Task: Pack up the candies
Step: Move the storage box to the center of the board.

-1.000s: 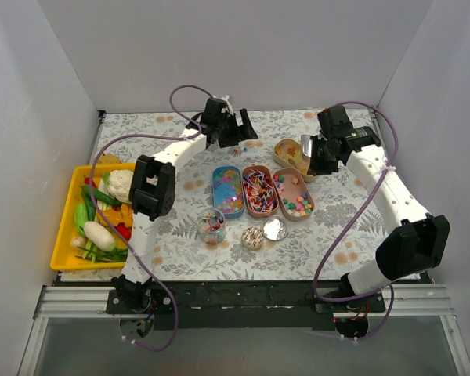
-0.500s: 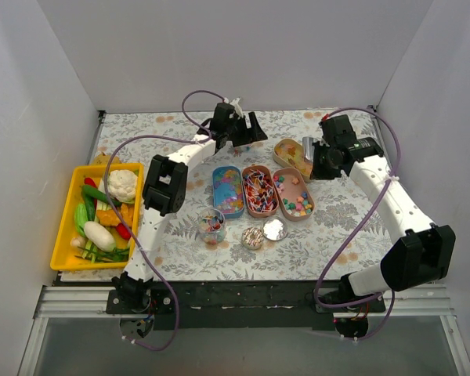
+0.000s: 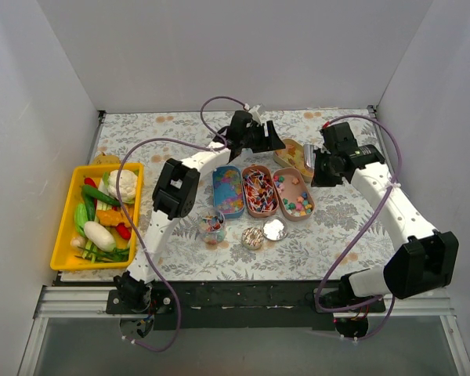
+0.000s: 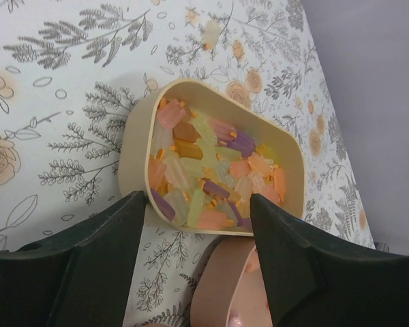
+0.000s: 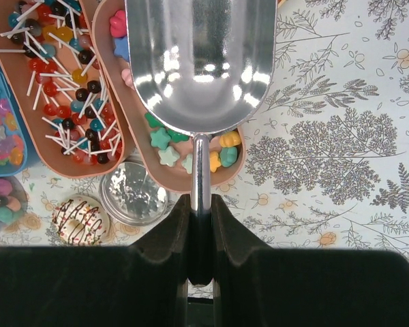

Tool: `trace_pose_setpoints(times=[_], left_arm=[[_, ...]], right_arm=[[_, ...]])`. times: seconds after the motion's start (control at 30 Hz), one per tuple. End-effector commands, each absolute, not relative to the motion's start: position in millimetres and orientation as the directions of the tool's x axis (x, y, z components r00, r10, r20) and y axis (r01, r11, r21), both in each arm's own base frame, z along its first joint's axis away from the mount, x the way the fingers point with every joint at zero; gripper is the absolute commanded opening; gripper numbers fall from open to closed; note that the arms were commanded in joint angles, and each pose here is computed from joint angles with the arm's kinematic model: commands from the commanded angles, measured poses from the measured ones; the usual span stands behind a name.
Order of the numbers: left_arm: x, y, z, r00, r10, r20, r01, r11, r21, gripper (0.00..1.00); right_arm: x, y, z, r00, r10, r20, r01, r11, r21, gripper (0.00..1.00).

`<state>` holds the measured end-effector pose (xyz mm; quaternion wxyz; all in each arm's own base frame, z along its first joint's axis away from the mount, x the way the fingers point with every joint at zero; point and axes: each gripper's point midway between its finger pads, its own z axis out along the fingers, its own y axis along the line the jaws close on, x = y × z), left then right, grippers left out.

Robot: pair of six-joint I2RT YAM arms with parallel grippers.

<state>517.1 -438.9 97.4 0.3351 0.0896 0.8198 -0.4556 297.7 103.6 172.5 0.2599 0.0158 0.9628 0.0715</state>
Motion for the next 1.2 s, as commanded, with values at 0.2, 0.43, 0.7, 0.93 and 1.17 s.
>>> trace_pose_setpoints(times=[0.2,0.43,0.7,0.93,1.17], left_arm=[[515.2,-443.4,76.9,-0.734,-0.126,-0.668,0.454,0.641,-0.619,0.58],[511.5,-457.5,79.8,-0.714,-0.122,-0.689,0.486,0.623,-0.613,0.49],[507.1,-463.7,77.7,-0.700,-0.095,-0.707,0.515,0.618,-0.593,0.37],[494.0,-480.5,89.5,-0.673,-0.067,-0.737,0.586,0.559,-0.586,0.20],[472.2,-495.0,87.8,-0.677,-0.021,-0.736,0.629,0.502,-0.593,0.20]], right_arm=[[294.7,102.4,184.1,-0.827,0.067,-0.559,-0.031,0.986,0.164,0.01],[293.0,97.3,182.6,-0.827,0.065,-0.558,-0.018,0.990,0.142,0.01],[289.7,93.4,183.2,-0.831,0.065,-0.552,-0.007,0.992,0.127,0.01],[289.1,89.0,183.9,-0.831,0.070,-0.552,0.012,0.994,0.109,0.01],[284.2,83.0,181.3,-0.840,0.078,-0.537,0.032,0.995,0.095,0.01]])
